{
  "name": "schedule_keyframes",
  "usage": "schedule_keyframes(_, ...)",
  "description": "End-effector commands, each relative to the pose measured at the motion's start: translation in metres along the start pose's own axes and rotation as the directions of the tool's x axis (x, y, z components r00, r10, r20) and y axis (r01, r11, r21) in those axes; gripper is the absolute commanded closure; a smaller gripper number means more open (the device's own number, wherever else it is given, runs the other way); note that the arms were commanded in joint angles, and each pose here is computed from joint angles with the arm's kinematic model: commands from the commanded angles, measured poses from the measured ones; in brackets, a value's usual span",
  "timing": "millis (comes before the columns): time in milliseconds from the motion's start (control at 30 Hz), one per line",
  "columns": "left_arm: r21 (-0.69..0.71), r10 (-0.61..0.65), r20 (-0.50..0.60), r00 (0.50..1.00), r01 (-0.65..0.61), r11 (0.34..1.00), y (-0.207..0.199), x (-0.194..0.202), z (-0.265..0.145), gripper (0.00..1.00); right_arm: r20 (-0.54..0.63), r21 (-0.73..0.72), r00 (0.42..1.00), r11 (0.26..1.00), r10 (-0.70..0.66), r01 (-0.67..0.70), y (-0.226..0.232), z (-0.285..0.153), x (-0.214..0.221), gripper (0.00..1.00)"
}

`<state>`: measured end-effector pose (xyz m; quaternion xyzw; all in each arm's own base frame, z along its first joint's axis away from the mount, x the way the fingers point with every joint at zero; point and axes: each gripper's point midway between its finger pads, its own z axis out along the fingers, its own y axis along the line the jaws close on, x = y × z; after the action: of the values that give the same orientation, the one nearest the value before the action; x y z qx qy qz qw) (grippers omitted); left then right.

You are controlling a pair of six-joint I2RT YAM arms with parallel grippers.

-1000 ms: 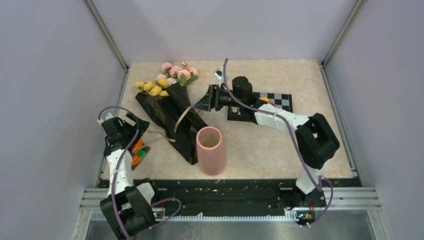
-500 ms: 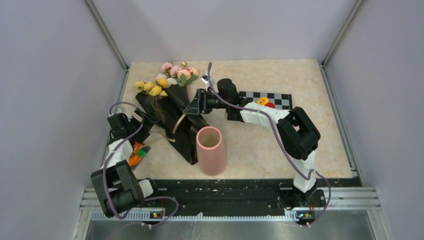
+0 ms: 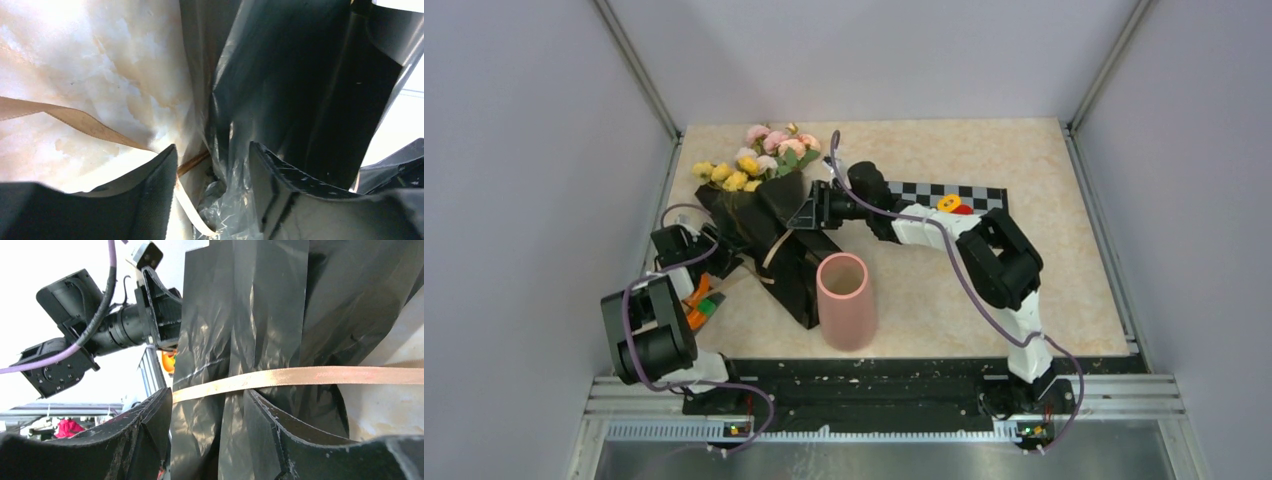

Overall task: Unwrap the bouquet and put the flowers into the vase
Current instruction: Unfold the wrapping paper at the center of the board.

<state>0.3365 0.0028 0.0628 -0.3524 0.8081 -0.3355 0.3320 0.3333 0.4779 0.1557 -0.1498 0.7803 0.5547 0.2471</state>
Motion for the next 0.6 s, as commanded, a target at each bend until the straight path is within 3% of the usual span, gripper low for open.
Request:
schedule_keyframes(0,0.069,0.048,0.022,0.999,-0.049,0.996,-0.015,-0.015,0.009,0.47,0.049,-0.039,0.999,0.999,-0.017,0.019,0.015,0.017,-0.017,0.44)
schedule_keyframes(300,0.075,0.029,0.003,1.000,-0.029,0.997,-0.008,-0.017,0.021,0.73,0.082,-0.018,0.996,1.000,0.021,-0.020,-0.005,0.041,-0.026,0.50)
schedule_keyframes(567,0.084,0.036,0.011,0.999,-0.037,0.996,-0.009,-0.020,0.024,0.93,0.155,0.045,0.988,0.998,0.026,-0.033,-0.023,0.051,-0.039,0.73)
